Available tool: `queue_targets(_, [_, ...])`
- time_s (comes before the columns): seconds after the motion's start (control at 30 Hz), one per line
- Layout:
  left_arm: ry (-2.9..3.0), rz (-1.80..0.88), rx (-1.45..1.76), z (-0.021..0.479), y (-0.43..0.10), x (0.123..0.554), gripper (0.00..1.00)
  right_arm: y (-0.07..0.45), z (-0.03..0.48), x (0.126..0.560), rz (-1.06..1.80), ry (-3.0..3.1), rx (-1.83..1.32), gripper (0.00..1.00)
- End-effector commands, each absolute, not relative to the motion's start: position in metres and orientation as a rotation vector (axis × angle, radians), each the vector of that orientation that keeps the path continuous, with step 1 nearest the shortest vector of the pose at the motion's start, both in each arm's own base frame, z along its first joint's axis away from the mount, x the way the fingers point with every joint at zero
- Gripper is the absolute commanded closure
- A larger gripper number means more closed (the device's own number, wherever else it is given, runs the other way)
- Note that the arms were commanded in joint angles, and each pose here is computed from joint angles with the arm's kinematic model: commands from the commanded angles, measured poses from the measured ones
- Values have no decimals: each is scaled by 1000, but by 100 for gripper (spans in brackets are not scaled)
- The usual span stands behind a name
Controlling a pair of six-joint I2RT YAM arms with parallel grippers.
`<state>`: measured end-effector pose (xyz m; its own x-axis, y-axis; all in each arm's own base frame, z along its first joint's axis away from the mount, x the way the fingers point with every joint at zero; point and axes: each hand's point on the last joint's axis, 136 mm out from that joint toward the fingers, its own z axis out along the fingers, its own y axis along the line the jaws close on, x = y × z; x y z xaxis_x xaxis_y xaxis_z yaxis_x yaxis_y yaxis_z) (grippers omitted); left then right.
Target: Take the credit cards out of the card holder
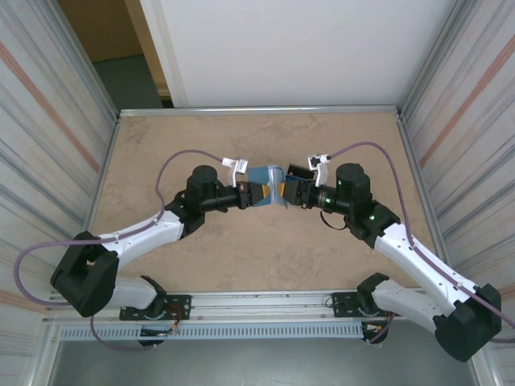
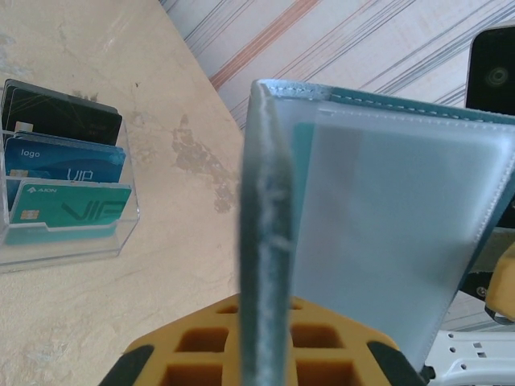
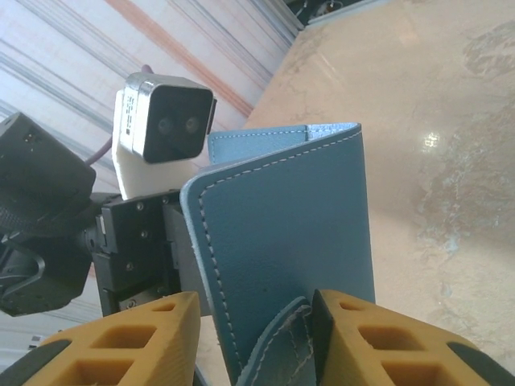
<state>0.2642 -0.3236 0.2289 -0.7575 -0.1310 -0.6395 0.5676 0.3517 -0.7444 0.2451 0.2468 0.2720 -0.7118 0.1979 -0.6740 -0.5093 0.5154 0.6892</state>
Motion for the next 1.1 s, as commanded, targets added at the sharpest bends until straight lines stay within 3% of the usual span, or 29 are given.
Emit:
queue_targets(0.0, [1948, -1476, 389, 240, -322, 264, 100, 251, 281, 243, 1294, 1987, -273, 64])
queue_targets(0.47, [1937, -1487, 398, 244, -322, 262, 100, 254, 267, 253, 1271, 2052, -240, 74])
queue_targets(0.73, [1927, -1479, 398, 249, -320, 261, 100, 251, 252, 256, 1074, 2134, -275, 36])
queue_targets(1.07, [1924, -1503, 405, 251, -321, 258, 100, 252, 241, 257, 890, 2179, -341, 18])
